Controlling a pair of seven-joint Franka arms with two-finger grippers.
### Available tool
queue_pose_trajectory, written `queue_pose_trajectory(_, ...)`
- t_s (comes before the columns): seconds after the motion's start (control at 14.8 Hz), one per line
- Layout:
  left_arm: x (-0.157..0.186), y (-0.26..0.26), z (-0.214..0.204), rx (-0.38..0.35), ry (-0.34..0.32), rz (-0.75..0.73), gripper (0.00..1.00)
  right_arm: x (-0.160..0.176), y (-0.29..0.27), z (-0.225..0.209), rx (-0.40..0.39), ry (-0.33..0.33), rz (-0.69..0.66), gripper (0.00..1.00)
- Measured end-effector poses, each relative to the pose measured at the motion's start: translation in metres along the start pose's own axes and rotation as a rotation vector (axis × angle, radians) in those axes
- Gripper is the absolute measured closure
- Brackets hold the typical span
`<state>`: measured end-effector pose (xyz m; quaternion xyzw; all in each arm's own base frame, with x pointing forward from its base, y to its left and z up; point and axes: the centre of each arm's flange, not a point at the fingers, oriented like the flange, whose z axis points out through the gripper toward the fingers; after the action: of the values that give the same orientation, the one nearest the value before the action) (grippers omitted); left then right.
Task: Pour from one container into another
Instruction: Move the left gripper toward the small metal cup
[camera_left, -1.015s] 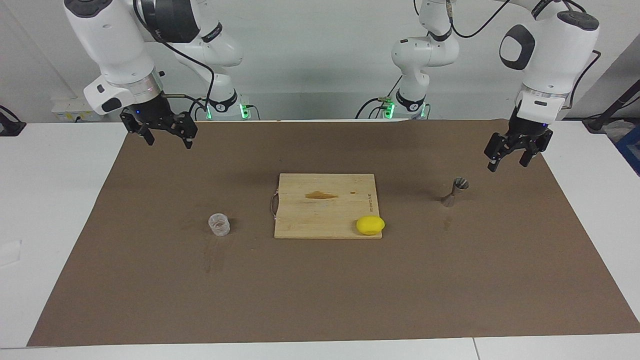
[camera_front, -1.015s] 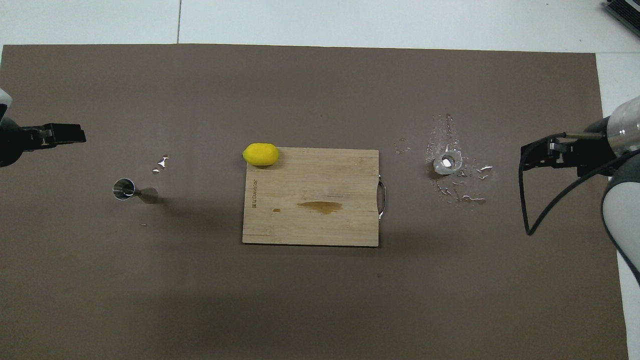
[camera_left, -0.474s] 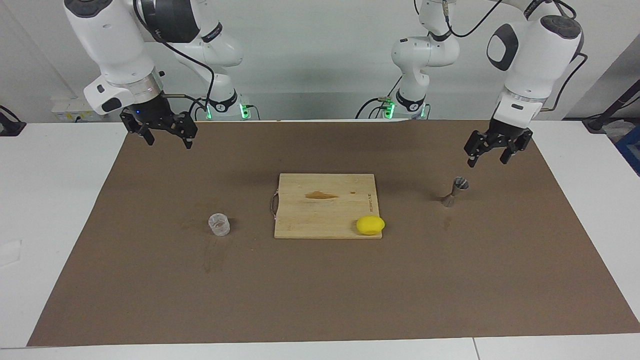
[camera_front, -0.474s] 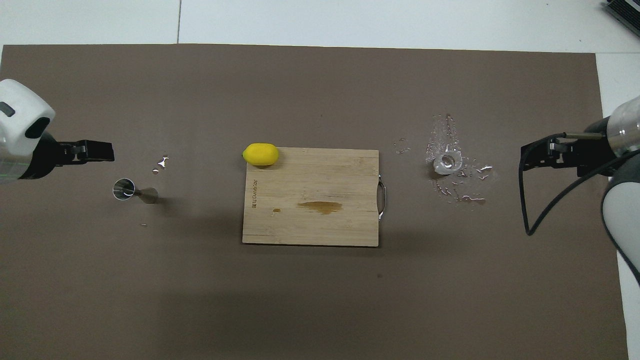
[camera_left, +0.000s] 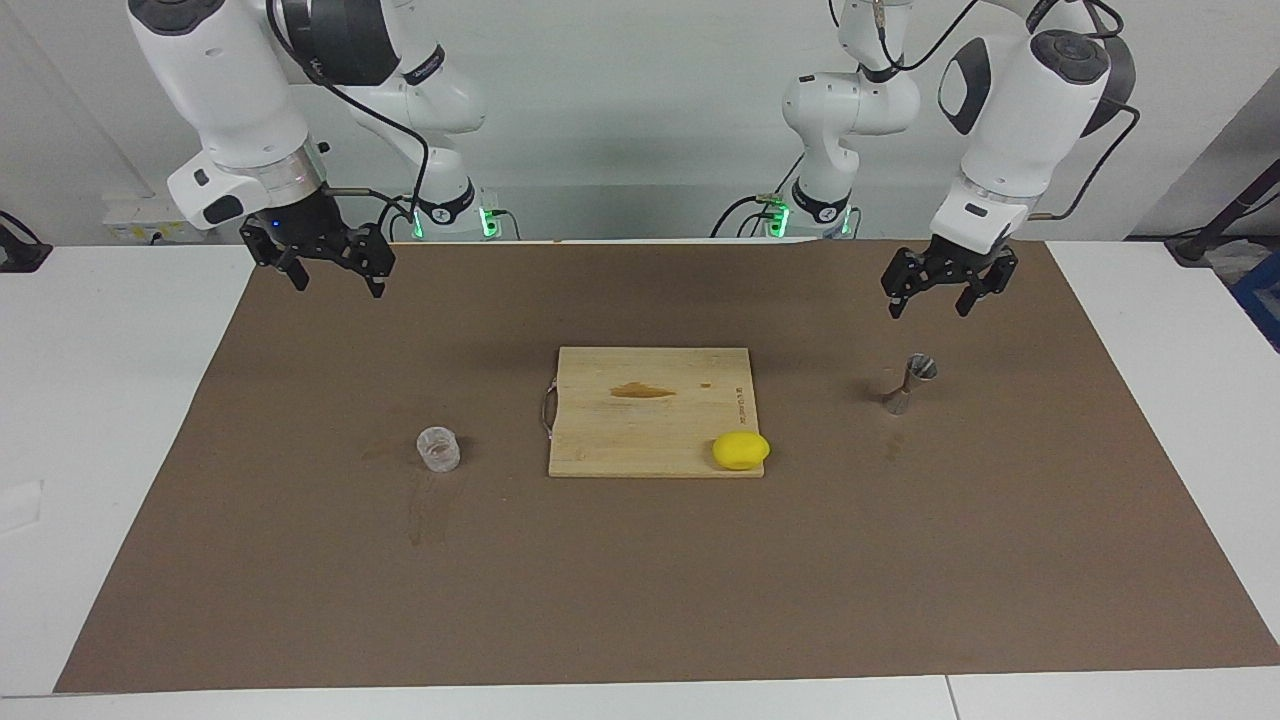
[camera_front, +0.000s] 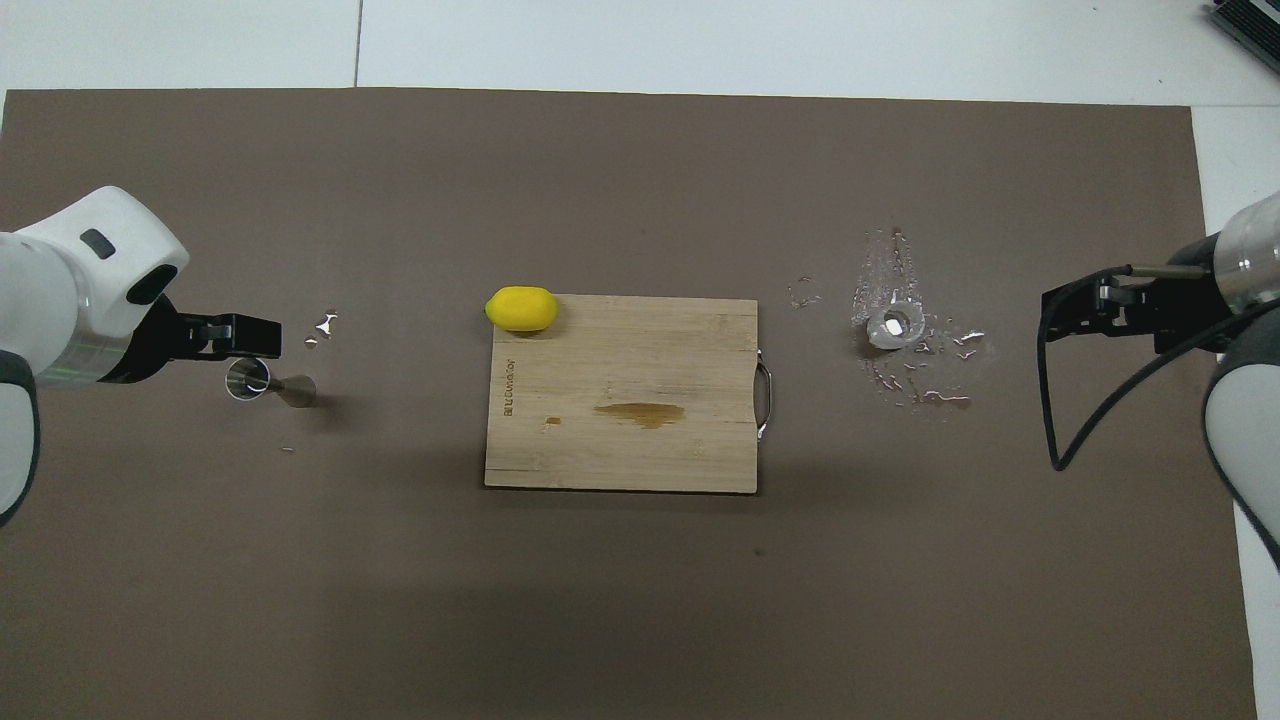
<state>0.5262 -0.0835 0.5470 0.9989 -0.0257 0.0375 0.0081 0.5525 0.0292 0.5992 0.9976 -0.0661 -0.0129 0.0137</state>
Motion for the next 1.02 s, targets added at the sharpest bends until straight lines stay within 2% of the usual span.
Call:
queue_pose_trajectory(0.27,-0.003,0.011,0.000,-0.021,-0.013,0.021,0.00,0.000,0.000,0.000,0.000,0.000,0.000,0.00)
queue_pose_trajectory(0.41,-0.003,0.011,0.000,-0.098,-0.018,0.084,0.00,0.000,0.000,0.000,0.000,0.000,0.000,0.00)
queue_pose_trajectory(0.61,-0.002,-0.019,-0.001,-0.191,-0.002,0.268,0.00,0.000,0.000,0.000,0.000,0.000,0.000,0.00)
queue_pose_trajectory(1.02,-0.005,-0.061,0.001,-0.383,0.055,0.481,0.00,0.000,0.000,0.000,0.000,0.000,0.000,0.00)
